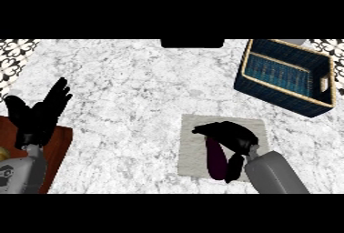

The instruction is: Pick the eggplant from the placemat and place it in the basket

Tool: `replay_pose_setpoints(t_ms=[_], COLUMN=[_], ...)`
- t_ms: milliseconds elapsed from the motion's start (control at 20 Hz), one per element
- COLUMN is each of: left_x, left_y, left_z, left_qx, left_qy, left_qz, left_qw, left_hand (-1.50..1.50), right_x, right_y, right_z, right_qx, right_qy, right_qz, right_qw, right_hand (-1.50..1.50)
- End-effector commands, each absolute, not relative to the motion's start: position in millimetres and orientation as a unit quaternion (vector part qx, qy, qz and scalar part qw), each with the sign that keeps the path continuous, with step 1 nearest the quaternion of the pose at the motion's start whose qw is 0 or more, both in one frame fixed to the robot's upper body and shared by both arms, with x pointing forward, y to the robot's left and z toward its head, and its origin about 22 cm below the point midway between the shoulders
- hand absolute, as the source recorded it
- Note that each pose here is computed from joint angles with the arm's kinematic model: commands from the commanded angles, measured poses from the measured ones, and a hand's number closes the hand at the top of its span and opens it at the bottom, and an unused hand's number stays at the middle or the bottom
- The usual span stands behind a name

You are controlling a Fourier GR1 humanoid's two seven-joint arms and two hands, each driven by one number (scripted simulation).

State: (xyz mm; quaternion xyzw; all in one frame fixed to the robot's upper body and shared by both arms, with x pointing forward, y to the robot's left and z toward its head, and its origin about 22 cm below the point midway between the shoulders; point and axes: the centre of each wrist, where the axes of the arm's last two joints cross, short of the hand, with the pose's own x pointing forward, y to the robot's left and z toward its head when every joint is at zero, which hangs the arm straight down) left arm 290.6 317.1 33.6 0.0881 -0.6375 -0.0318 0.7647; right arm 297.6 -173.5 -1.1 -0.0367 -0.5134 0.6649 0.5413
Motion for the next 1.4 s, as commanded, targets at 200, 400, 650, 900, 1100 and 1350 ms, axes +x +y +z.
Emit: replay_pose_setpoints(t_ms=[200,400,650,900,1100,1350], left_x=[291,289,288,292,289,293], left_y=[318,310,323,308,312,318], left_z=[48,40,45,34,51,36], left_qx=[0.084,0.087,0.086,0.076,0.087,0.075], left_qy=[-0.635,-0.637,-0.635,-0.632,-0.643,-0.64], left_qz=[-0.037,-0.033,-0.036,-0.044,-0.047,-0.04], left_qw=[0.767,0.765,0.766,0.77,0.76,0.763], left_hand=[0.0,0.0,0.0,0.0,0.0,0.0], right_x=[298,294,276,260,229,219], right_y=[-153,-151,-115,-78,-36,-24], right_z=[-35,-31,-6,20,28,63], right_qx=[-0.05,-0.045,-0.167,-0.246,-0.238,-0.179], right_qy=[-0.494,-0.498,-0.525,-0.53,-0.533,-0.658], right_qz=[0.712,0.714,0.577,0.49,0.461,0.321], right_qw=[0.496,0.49,0.603,0.646,0.668,0.657], right_hand=[1.5,1.5,1.5,1.5,1.5,1.5])
